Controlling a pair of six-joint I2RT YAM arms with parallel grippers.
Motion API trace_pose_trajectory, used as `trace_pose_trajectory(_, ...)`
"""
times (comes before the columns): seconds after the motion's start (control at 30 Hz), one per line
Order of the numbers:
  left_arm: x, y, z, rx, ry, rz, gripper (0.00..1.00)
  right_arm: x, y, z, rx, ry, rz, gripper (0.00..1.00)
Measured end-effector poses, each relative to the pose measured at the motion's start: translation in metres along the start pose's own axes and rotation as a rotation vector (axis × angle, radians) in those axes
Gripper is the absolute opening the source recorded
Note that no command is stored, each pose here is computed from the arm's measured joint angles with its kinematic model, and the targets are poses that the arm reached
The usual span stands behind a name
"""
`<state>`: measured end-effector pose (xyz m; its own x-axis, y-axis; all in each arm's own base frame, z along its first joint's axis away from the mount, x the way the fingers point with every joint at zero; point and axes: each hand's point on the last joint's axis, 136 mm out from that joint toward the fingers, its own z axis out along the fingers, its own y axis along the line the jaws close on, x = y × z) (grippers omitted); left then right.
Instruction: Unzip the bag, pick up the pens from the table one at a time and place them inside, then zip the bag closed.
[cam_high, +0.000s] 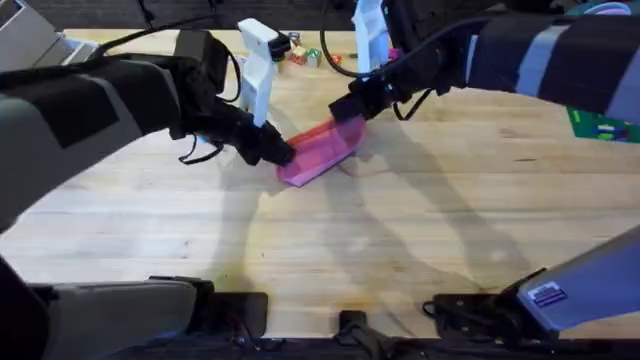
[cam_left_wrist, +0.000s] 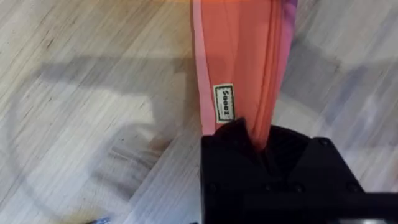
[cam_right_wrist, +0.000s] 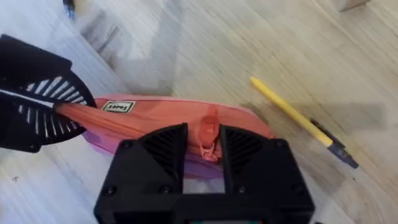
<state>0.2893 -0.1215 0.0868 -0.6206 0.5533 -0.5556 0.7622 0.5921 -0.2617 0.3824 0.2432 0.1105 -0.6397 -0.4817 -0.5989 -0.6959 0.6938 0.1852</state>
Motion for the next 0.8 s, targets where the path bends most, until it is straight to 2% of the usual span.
trace_pose_trajectory(0.17,0.000,0.000,0.000,0.001,0.001,-0.001,0.044,0.000,-0.001,0.000,0.008,0.000,0.000,0.041)
trace_pose_trajectory(0.47,0.000,0.000,0.000,0.000,0.001,0.000,0.044,-0.014,-0.004,-0.003,0.020,-0.044,-0.017,0.030)
trace_pose_trajectory(0.8,0.001,0.000,0.000,0.001,0.003,-0.002,0.044,-0.017,-0.001,-0.017,0.033,-0.047,-0.012,0.032)
